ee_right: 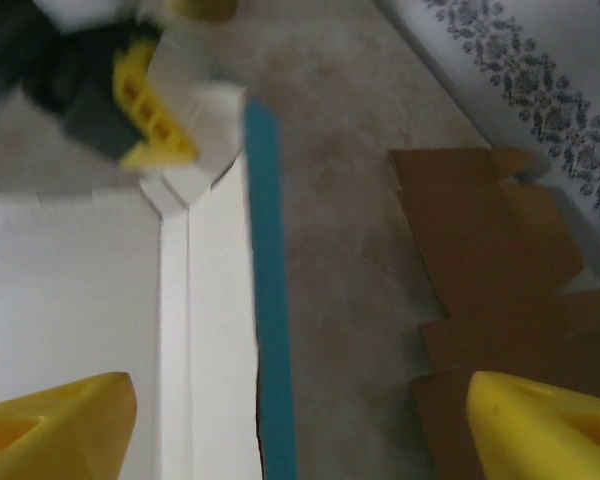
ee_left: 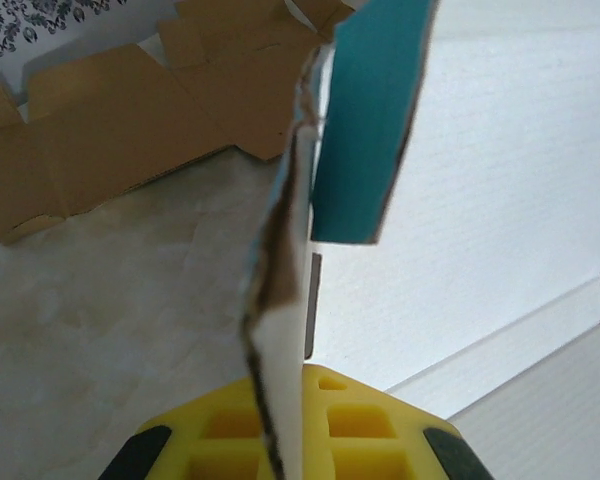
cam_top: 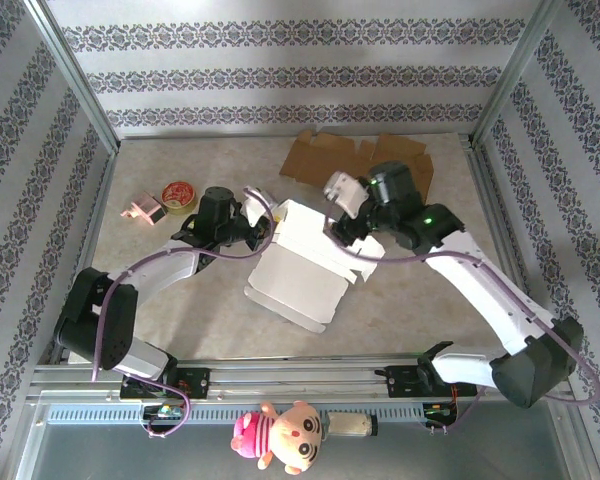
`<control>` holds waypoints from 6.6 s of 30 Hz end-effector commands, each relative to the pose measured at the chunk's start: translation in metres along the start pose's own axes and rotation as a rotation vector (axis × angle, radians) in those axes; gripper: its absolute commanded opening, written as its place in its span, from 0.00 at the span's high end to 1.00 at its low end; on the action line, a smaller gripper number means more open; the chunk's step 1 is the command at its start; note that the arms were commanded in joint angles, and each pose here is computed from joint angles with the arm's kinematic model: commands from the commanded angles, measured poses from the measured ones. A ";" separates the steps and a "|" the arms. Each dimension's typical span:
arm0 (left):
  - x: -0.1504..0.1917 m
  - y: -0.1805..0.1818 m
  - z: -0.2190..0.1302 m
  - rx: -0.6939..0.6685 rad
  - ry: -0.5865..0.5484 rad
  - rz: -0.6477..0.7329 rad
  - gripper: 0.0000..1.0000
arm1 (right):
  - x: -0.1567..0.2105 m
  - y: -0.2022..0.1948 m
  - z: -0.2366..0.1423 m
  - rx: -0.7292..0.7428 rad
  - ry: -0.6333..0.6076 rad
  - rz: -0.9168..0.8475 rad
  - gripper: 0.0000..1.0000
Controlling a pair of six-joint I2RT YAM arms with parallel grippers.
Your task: Fold the paper box
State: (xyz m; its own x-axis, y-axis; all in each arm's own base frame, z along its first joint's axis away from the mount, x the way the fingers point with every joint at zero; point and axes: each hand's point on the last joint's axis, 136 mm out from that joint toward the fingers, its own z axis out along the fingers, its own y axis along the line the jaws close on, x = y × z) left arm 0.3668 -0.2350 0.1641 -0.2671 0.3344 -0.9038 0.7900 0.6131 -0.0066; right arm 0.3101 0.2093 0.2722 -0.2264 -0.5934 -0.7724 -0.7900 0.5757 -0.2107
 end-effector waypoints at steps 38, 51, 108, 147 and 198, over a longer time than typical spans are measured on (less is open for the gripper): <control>0.010 0.009 0.036 -0.003 -0.106 0.045 0.89 | 0.083 0.030 0.083 -0.428 0.202 0.842 0.53; 0.000 0.024 0.018 -0.150 -0.148 -0.004 0.31 | 0.080 0.031 0.080 -0.155 0.216 0.458 0.82; -0.049 0.029 0.009 -0.134 -0.131 -1.314 0.66 | 0.031 0.001 0.098 0.598 0.094 -0.869 1.00; -0.010 0.028 0.070 -0.077 0.032 -1.364 0.73 | -0.005 0.006 0.025 -0.209 -0.247 0.402 0.13; -0.027 0.036 0.053 -0.119 -0.066 -1.144 0.51 | 0.087 -0.008 0.136 -0.415 0.232 0.884 0.37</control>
State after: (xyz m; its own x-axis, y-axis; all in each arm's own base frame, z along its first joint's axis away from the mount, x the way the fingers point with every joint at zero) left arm 0.4384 -0.2645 0.1468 -0.7891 -0.5209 -0.3255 -0.0298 0.5618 -0.8268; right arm 0.3793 0.2317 0.1232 -0.9072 -0.1435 -0.3954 -0.3938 0.6205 0.6782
